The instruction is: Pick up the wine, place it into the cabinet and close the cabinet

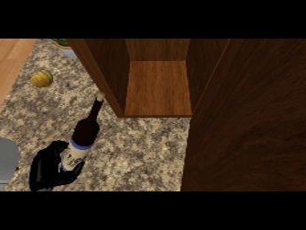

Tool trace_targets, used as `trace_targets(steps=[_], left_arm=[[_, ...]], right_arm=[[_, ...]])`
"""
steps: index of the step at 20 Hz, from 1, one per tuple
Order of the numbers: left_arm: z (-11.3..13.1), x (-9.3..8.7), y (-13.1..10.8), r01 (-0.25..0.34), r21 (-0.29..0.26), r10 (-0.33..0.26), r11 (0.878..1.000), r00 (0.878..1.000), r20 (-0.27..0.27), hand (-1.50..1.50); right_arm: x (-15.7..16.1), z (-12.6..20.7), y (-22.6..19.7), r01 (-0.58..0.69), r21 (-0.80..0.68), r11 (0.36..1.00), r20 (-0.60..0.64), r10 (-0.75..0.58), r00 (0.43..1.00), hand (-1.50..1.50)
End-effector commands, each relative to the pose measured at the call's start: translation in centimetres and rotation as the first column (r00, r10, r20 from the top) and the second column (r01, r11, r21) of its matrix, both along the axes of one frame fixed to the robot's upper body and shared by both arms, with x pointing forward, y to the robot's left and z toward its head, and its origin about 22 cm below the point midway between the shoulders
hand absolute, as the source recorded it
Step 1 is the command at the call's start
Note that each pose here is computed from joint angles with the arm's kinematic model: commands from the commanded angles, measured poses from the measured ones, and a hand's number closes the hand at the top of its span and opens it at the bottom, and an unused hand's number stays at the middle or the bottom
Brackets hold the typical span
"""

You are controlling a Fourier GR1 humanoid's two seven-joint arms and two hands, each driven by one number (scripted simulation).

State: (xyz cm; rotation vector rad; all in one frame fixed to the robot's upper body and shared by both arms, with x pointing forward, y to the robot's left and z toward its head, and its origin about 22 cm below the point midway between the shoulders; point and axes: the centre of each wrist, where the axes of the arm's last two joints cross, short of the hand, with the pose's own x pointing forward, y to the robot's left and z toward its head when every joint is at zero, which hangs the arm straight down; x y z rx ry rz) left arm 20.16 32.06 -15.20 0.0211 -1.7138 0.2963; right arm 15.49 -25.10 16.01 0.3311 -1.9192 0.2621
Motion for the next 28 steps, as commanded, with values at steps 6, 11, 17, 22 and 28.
trace_targets(steps=[6, 11, 17, 22, 28], left_arm=[[2.7, 1.3, -4.0, 0.105, -0.008, -0.104, 0.994, 0.993, 0.055, 1.5], [5.2, -1.6, -6.9, 0.14, -0.035, -0.138, 0.989, 0.989, 0.055, 1.5], [9.9, -1.8, -9.5, 0.144, -0.05, -0.14, 0.988, 0.987, 0.074, 1.5], [13.2, -1.0, -10.9, 0.156, -0.022, -0.154, 0.988, 0.984, 0.09, 1.5], [15.9, 0.9, -13.3, 0.18, -0.003, -0.179, 0.984, 0.98, 0.088, 1.5]], right_arm=[[-3.2, 1.4, 0.7, -0.027, 0.015, 1.0, 0.024, 0.027, 0.999, -1.5], [-0.9, 2.1, 0.3, -0.008, 0.029, 1.0, 0.018, 0.008, 1.0, -1.5], [-2.2, 1.7, -0.3, -0.014, 0.012, 1.0, 0.019, 0.014, 1.0, -1.5], [-2.0, 2.1, -0.8, 0.002, 0.017, 1.0, 0.023, -0.003, 1.0, -1.5], [-1.6, 1.8, 0.1, 0.02, 0.025, 0.999, 0.036, -0.021, 0.999, -1.5]])
